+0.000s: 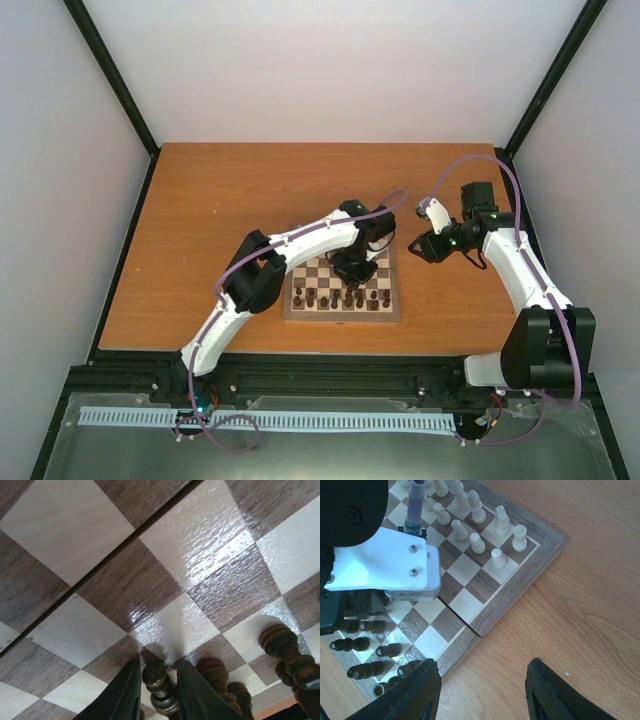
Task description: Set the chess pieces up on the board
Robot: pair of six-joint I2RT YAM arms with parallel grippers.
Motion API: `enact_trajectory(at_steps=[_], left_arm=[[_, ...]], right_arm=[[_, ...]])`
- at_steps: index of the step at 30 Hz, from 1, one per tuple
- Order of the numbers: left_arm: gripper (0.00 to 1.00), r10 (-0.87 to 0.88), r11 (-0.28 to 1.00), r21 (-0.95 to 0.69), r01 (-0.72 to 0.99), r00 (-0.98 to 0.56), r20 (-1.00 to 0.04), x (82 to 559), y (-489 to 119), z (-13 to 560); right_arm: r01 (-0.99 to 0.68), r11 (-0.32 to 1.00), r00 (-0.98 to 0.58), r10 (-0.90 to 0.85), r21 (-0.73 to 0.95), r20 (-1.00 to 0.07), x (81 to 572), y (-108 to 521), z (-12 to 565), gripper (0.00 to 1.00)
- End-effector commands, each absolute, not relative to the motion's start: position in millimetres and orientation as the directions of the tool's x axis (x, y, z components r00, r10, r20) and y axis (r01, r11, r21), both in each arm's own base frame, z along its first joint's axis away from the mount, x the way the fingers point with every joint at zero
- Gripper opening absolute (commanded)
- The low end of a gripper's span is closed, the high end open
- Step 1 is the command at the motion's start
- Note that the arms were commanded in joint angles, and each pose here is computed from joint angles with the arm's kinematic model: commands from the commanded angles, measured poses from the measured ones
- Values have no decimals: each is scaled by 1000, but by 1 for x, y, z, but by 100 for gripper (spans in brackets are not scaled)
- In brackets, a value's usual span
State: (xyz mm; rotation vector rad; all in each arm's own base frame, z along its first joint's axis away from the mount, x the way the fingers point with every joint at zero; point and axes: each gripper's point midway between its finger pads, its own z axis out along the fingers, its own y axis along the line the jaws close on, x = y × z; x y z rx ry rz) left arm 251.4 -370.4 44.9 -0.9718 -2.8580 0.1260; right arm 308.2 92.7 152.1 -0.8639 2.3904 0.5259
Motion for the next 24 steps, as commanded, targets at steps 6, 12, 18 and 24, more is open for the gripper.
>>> enact_trajectory(at_steps=[6,12,18,24], left_arm=[[9,598,791,-149,593,-801,-14,260,-391,38],[7,531,797,-150,586,-796,-290,278,-391,62],[7,486,767,-176,617,-737,-469,287,-395,79],[7,446,739,-186,647,-677,-586,294,-404,80]], right_arm=[[-680,708,-649,-459,191,-607,304,93,152,47],[-686,703,-638,-455,189,-621,304,95,156,47],[-692,695,-634,-454,196,-625,303,97,157,47],[-693,693,-633,-454,198,-627,302,97,157,47]])
